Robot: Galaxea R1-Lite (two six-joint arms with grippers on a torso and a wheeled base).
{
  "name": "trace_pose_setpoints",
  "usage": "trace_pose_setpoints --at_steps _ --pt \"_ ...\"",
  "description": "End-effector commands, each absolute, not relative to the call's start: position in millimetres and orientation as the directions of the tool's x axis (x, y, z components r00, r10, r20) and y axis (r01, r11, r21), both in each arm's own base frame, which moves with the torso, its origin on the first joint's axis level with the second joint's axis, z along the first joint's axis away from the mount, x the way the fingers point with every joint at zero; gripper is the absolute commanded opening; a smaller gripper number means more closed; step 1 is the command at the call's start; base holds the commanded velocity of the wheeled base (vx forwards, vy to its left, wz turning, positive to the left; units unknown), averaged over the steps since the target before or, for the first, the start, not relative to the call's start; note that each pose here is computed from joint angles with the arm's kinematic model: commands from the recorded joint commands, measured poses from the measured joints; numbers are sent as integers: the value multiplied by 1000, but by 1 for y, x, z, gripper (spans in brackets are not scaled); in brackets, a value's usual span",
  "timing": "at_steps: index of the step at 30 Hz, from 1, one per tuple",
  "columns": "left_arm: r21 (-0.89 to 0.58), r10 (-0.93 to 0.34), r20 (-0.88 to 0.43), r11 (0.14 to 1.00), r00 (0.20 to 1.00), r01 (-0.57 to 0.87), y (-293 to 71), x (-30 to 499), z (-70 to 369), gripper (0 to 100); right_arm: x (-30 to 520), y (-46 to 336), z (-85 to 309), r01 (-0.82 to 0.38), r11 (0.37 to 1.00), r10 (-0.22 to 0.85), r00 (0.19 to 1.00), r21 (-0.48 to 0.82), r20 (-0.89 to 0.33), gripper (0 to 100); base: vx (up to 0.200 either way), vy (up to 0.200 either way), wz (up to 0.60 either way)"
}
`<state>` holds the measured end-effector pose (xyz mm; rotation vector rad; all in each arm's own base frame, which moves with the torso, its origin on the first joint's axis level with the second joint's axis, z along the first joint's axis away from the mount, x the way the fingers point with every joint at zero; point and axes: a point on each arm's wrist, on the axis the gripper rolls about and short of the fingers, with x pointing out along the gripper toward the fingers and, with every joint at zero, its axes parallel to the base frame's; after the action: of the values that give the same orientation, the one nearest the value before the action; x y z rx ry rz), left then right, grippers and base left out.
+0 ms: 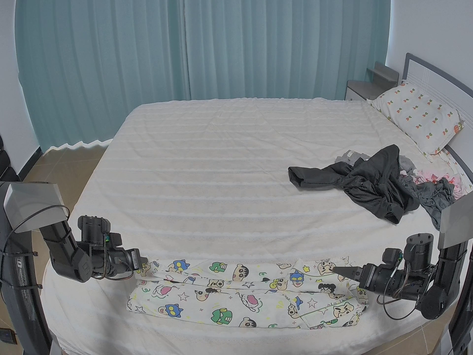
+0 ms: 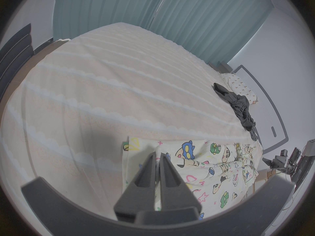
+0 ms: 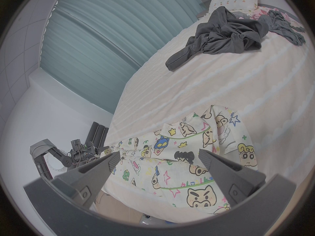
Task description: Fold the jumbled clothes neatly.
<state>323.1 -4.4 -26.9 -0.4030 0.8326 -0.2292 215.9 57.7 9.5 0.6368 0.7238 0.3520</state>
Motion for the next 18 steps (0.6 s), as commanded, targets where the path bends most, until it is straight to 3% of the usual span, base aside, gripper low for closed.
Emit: trace_pose_setpoints --at_steps 1,18 --pt "-436 -354 -627 898 694 65 -4 325 -9 0 216 58 10 -88 756 506 707 648 -495 100 0 0 0" --pt "-419 -372 -494 894 786 160 -10 337 1 0 216 58 10 -93 750 517 699 654 -494 100 0 0 0"
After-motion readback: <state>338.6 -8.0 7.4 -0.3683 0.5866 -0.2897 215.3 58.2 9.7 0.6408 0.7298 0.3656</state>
